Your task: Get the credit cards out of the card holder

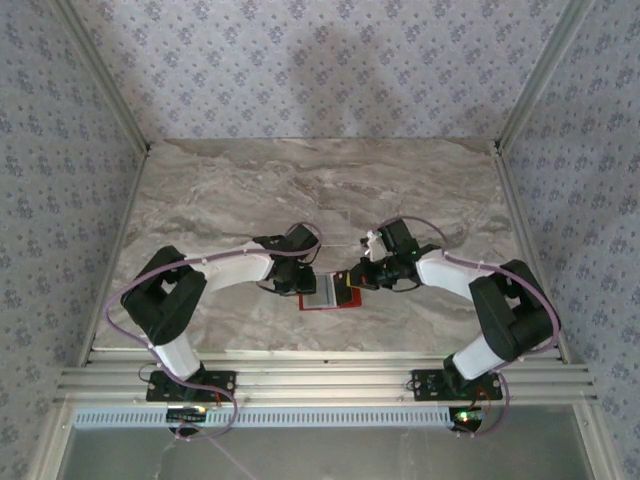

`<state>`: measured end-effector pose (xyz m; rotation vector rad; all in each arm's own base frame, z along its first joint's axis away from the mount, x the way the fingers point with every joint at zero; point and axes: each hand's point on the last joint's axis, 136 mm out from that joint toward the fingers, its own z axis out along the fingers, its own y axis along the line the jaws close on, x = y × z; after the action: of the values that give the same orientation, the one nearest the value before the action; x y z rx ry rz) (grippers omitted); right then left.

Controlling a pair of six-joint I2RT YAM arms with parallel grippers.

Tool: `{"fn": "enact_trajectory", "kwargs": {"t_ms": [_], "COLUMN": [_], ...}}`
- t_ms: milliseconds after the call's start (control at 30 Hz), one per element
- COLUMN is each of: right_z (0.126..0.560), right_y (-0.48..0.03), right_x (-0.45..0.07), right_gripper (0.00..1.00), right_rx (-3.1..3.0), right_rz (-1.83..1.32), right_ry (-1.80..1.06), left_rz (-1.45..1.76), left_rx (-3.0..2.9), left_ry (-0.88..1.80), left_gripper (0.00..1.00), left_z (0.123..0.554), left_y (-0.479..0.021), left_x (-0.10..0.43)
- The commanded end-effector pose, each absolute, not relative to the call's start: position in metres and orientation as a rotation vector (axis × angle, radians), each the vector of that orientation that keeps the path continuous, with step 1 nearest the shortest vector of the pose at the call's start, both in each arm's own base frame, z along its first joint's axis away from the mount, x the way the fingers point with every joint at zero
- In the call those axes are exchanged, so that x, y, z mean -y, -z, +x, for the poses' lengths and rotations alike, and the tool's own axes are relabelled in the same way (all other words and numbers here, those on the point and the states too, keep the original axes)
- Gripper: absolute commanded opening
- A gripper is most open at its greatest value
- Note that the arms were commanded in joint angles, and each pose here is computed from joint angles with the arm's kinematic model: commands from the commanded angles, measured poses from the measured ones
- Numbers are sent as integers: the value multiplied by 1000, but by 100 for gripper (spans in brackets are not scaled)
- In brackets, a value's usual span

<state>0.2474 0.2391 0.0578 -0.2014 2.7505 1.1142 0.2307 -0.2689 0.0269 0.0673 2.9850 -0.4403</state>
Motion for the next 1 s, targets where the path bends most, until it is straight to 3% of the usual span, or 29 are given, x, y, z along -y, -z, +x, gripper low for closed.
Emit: {"fn": "enact_trajectory", "kwargs": {"t_ms": [0,200,500,967], "right_z": [253,267,287,353], "right_y": [-76,-106,-146,-161], "right_x": [-231,-220,-221,-249], "right_gripper": [5,7,1,0], "right_rx": [-2710,-2587,-2189,-2018], "right_rz": [-339,-575,-1252,-1758], "right_ry": [-1013,-808,-531,-380], "left_rz": [51,46,-81,-213], "left_rx": [-3024,-2952,-2899,-2877], "left_ry": [351,414,489,554], "left_gripper": [29,30,31,31], "left_z": [220,230,237,238], "left_y": [-22,-44,-59,-62], "left_x": [250,257,238,207]}}
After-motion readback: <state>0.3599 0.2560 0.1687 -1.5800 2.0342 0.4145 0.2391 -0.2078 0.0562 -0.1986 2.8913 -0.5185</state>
